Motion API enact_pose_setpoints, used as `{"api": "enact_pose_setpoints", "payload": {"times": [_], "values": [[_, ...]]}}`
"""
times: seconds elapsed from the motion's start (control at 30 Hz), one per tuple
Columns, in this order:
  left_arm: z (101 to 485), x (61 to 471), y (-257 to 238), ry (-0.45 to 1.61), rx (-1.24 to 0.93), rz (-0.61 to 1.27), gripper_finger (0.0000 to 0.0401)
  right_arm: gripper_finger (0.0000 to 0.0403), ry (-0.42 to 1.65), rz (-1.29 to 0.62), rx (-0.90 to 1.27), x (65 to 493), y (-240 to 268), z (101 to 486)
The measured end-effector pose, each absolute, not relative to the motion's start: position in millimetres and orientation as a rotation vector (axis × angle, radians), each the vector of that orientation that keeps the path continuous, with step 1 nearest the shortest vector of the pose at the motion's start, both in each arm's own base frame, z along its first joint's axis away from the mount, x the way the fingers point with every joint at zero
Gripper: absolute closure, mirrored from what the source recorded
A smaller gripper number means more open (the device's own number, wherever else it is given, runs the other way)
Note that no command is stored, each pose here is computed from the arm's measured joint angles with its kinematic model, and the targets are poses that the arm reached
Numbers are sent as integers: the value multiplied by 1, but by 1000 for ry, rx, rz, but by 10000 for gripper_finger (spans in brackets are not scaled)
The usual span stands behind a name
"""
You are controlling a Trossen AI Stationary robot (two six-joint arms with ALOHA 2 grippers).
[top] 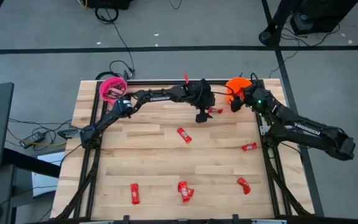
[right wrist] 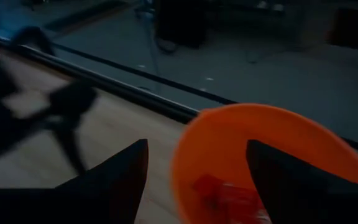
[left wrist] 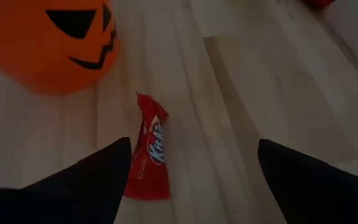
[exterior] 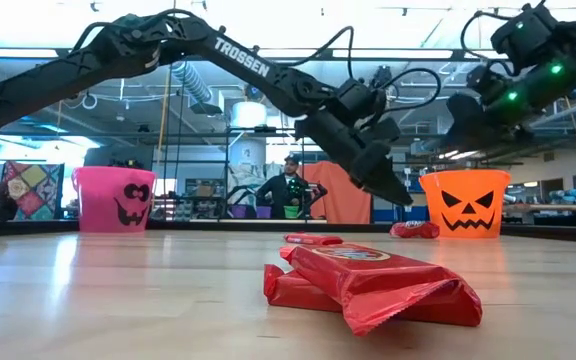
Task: Sort candy by brand, put in halloween buckets
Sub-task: Put the red chocolate bar into the orange bucket
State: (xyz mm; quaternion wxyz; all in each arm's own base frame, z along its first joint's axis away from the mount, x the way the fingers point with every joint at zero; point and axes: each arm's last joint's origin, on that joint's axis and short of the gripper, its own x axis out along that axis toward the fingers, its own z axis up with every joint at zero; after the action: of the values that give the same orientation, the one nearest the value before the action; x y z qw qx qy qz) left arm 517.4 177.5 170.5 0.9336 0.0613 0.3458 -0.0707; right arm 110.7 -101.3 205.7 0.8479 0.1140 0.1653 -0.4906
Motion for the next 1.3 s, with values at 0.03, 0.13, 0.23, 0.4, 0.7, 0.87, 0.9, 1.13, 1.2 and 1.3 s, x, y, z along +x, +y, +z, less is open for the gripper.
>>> {"api": "enact_pose_setpoints", "payload": {"times": [0.03,0.13,0.23,0.4,0.7,0.87,0.9,1.13,1.2,1.3], "values": [[169,518,178,699,121,-132,50,120,337,-1013,249,111,-100,207],[163,520,179,665,82,-92,59,124,310,-963,269,111,-97,209],[153,525,183,651,32,-65,70,131,292,-939,277,111,-95,211],[139,532,187,690,30,31,82,141,280,-908,280,112,-93,212],[145,531,189,733,45,86,135,157,268,-896,266,113,-91,214],[143,534,176,758,116,36,162,161,268,-892,267,113,-91,214],[143,534,174,761,133,33,162,162,266,-891,266,113,-91,214],[135,540,160,759,183,-29,167,166,282,-883,266,113,-90,239],[121,542,158,782,166,-28,177,169,288,-877,265,113,-89,248],[119,542,159,793,155,0,202,177,305,-875,255,113,-86,257]]}}
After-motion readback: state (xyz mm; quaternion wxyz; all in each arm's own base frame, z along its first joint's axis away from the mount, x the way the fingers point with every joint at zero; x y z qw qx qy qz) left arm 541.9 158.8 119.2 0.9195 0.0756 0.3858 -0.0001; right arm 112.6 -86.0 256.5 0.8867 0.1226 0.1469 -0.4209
